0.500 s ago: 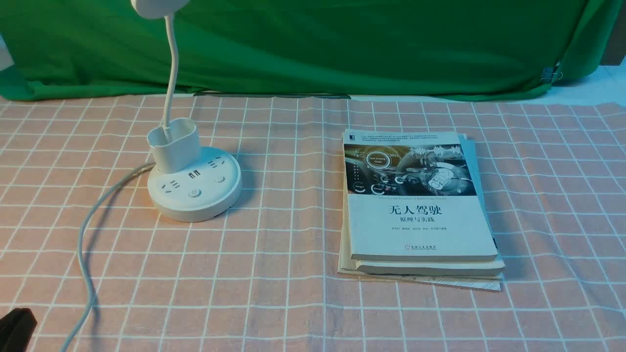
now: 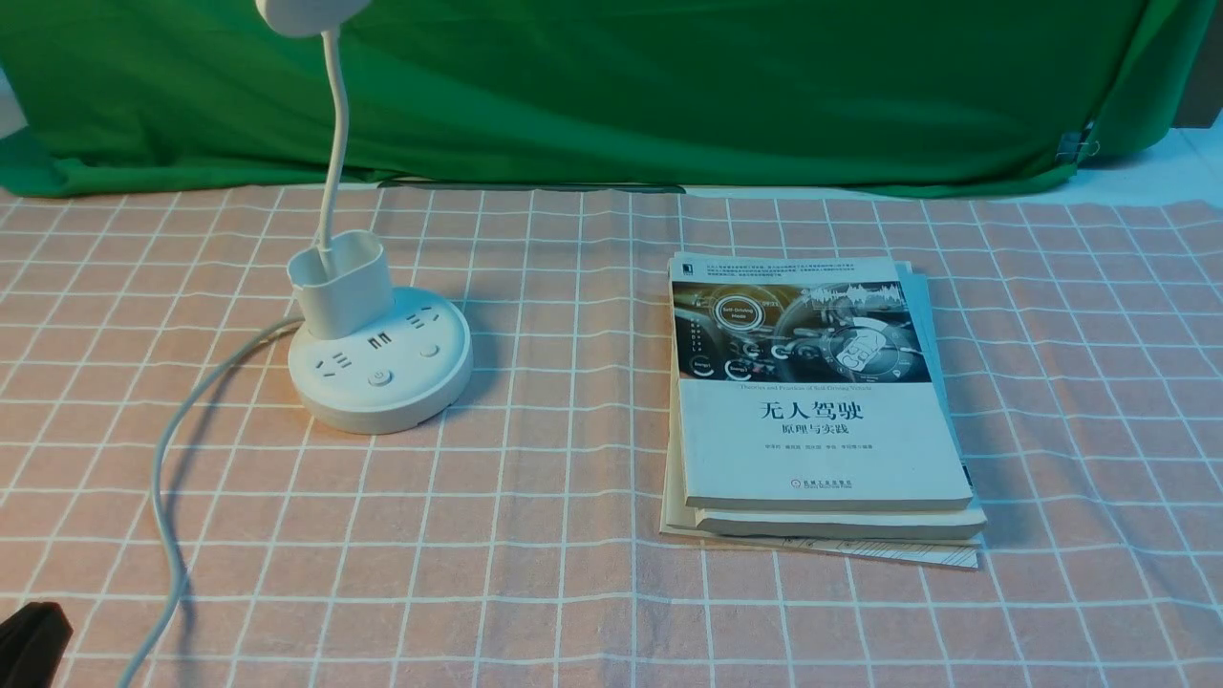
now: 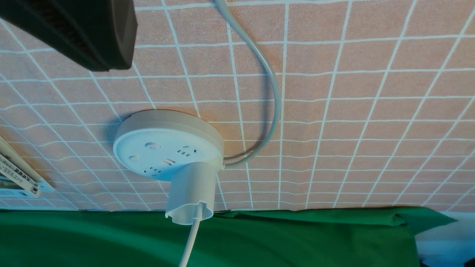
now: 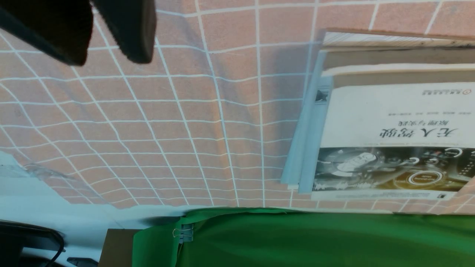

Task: Turn on the table lamp on the pink coffee tablecloth with your hand.
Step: 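Press the power button on the lamp base to turn the lamp on with the left gripper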

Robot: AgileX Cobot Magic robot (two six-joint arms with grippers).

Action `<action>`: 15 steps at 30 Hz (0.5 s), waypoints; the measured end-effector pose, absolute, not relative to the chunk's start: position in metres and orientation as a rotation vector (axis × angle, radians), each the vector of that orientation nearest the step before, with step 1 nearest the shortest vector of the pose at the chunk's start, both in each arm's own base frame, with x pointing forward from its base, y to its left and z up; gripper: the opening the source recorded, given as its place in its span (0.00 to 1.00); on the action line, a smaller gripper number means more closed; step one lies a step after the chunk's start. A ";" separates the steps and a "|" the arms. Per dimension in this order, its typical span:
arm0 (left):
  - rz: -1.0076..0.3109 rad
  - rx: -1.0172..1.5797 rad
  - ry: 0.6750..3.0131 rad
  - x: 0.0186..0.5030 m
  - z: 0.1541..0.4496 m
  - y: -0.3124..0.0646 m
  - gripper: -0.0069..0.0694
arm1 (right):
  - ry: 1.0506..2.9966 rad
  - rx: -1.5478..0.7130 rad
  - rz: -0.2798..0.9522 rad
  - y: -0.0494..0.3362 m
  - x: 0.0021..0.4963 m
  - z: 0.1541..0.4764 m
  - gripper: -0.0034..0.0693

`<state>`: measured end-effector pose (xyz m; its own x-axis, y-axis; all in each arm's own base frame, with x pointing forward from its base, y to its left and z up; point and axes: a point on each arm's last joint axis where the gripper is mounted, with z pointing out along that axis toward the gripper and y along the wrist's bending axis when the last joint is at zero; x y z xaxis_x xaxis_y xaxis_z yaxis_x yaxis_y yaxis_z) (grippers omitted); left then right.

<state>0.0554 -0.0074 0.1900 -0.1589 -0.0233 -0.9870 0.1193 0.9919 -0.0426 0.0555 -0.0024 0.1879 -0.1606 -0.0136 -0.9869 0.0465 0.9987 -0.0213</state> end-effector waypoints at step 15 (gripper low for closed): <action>-0.086 0.100 1.723 0.056 0.190 -0.006 0.09 | 1.731 0.025 -0.053 -0.002 0.056 0.188 0.38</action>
<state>0.0555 -0.0065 0.1901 -0.1530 0.0179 -0.9881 0.1161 0.9932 0.0000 0.0555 -0.0024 0.1879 -0.1606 -0.0136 -0.9869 0.0465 0.9987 -0.0213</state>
